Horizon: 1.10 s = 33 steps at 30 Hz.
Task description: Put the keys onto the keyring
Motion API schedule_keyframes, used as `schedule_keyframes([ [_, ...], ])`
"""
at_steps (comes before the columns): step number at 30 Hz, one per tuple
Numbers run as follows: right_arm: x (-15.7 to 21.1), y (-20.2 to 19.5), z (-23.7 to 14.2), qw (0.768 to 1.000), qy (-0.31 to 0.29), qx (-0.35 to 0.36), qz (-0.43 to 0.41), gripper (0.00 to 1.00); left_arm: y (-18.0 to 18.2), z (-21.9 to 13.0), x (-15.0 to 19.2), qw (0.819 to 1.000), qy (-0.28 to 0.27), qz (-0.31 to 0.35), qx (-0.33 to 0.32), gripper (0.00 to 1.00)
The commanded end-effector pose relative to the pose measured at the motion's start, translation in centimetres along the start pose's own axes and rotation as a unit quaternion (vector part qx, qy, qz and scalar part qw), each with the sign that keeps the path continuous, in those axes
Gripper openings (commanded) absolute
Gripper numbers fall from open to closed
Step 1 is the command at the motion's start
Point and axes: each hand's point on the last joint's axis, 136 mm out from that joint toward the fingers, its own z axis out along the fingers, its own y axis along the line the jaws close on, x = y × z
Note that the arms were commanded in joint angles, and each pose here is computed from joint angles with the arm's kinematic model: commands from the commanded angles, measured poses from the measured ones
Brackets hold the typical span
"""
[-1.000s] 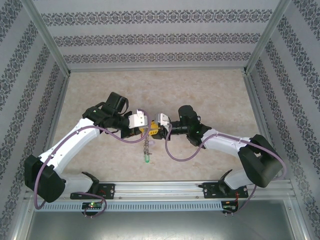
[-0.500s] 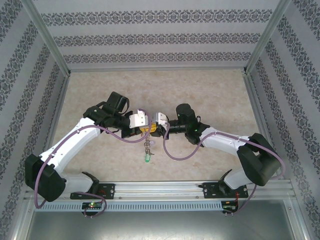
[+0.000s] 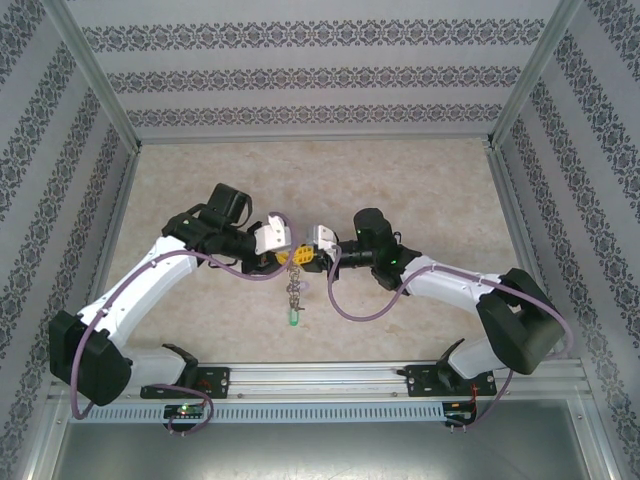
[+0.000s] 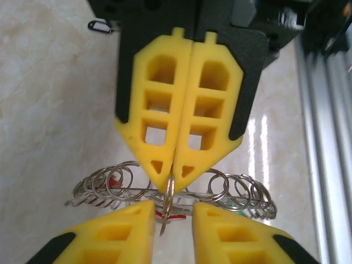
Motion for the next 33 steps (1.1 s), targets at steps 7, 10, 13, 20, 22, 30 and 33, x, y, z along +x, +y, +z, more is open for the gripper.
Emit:
schedule_keyframes([
  [7,-2.7,0.0,-1.3,0.999,-0.045,0.011,-0.021,0.0,-1.1,-2.1,-2.7,0.987,-0.122,-0.06,0.091,0.3],
  [10,-3.0,-0.1,-1.4,0.998,-0.051,0.013,-0.021,0.0,-1.2,-2.0,-2.3,0.986,-0.113,-0.07,0.105,0.3],
  [13,-3.3,-0.1,-1.4,0.998,-0.054,0.011,-0.023,0.0,-1.1,-1.8,-2.0,0.985,-0.107,-0.078,0.108,0.29],
  [20,-3.7,-0.2,-1.4,0.998,-0.057,0.012,-0.024,0.0,0.2,-1.5,-2.1,0.988,-0.109,-0.075,0.077,0.28],
  [22,-3.7,-0.2,-1.4,0.998,-0.058,0.013,-0.025,0.0,0.1,-1.4,-1.9,0.988,-0.105,-0.076,0.083,0.28],
  [30,-3.9,-0.1,-1.5,0.998,-0.059,0.008,-0.025,0.0,0.5,-1.4,-1.2,0.992,-0.091,-0.069,0.059,0.36],
  [33,-4.0,0.0,-1.5,0.998,-0.06,0.008,-0.026,0.0,0.7,-1.3,-1.0,0.992,-0.089,-0.065,0.052,0.39],
])
